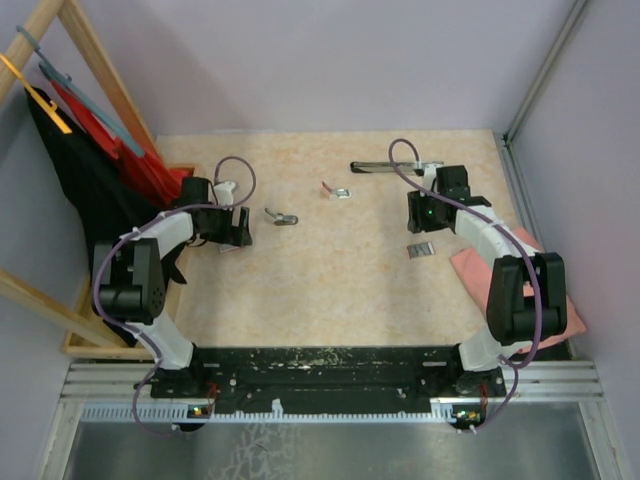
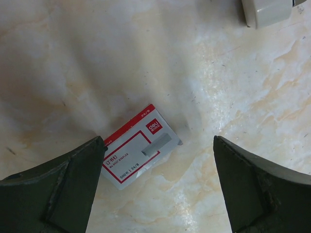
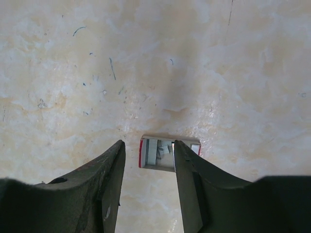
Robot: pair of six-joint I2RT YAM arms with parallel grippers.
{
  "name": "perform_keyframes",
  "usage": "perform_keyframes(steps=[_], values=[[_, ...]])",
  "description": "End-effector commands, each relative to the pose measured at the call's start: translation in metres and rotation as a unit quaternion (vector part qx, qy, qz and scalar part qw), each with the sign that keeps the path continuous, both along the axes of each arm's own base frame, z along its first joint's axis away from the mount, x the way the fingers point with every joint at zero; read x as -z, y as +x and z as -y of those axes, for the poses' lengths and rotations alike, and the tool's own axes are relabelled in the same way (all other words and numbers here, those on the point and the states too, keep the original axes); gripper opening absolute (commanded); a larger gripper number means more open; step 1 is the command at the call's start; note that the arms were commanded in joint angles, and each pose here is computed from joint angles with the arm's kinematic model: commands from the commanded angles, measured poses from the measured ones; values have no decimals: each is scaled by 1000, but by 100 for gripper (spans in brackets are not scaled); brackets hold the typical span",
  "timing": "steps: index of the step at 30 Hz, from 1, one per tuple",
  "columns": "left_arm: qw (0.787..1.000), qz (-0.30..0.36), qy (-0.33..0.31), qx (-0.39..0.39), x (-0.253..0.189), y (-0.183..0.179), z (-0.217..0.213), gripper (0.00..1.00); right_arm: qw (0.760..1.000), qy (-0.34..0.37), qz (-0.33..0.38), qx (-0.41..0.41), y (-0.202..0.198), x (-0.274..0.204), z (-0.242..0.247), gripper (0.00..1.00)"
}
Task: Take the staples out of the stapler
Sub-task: Move the shell to the center of the board.
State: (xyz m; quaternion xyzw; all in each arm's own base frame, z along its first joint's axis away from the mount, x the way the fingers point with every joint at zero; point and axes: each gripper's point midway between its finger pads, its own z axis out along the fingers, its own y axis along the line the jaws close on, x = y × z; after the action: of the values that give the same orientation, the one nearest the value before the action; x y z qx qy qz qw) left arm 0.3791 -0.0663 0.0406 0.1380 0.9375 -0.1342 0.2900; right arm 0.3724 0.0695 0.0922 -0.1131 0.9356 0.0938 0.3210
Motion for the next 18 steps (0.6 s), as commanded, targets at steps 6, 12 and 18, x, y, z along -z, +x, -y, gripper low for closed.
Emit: perform_keyframes(steps=[6,12,18], values=[[998,-14,-26,61,7,-12,18,94,999,7,48,4,11,-25,5,46],[993,-18,-27,110,14,-25,35,95,999,5,50,6,12,-27,7,47],[987,3,-25,161,8,-36,64,96,999,3,51,7,13,-29,8,48]])
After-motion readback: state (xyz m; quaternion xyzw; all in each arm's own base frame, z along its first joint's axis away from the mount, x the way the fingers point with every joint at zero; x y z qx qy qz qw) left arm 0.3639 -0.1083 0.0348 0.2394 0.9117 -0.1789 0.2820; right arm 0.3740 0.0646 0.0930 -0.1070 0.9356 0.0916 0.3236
